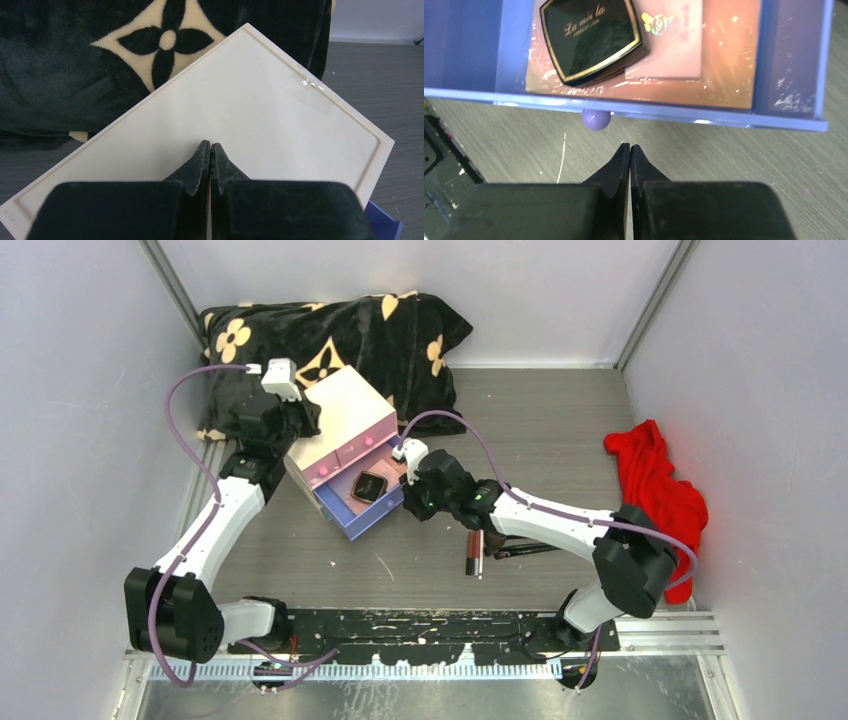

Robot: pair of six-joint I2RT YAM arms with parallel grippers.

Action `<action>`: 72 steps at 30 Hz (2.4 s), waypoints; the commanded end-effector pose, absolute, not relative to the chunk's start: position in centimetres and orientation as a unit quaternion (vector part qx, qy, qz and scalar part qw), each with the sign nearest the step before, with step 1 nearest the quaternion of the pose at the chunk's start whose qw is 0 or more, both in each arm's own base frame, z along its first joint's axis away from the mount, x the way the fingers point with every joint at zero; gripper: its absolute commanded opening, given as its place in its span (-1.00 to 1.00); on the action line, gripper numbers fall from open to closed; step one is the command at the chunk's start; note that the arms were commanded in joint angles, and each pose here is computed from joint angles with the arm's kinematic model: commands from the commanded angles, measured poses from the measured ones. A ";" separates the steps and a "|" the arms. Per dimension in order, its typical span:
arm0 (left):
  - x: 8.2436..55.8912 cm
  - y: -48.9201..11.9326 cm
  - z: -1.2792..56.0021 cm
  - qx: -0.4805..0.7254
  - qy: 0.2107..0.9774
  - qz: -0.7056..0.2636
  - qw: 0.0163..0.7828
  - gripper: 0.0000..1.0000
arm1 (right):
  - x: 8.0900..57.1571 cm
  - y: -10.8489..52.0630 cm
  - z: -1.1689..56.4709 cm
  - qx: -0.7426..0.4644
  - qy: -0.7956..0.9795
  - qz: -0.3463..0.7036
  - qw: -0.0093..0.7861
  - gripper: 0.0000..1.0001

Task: Organize the makeup
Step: Close the drawer in the storage box.

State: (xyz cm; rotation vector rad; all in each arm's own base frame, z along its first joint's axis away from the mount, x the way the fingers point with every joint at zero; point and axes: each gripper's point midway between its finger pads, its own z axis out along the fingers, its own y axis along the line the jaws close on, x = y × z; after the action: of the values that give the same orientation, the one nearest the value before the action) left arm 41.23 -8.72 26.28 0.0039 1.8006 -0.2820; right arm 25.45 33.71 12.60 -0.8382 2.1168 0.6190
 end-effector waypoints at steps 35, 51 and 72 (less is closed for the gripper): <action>39.4 -8.3 19.0 -0.015 0.832 -0.127 0.539 -1.00 | 33.1 40.5 21.8 -0.304 0.742 0.262 0.537 -0.98; 39.9 -7.7 15.8 -0.040 0.851 -0.122 0.509 -1.00 | 25.5 40.1 20.1 -0.344 0.752 0.302 0.474 -0.98; 38.6 -6.2 14.0 -0.072 0.862 -0.112 0.490 -1.00 | 27.1 46.0 21.1 -0.367 0.721 0.335 0.483 -0.98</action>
State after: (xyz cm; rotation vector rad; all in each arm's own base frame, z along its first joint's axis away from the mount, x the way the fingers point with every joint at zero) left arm 42.44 -7.94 25.55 -0.1025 1.7020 -0.3654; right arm 23.71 43.15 13.45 -0.9946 2.0015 0.7849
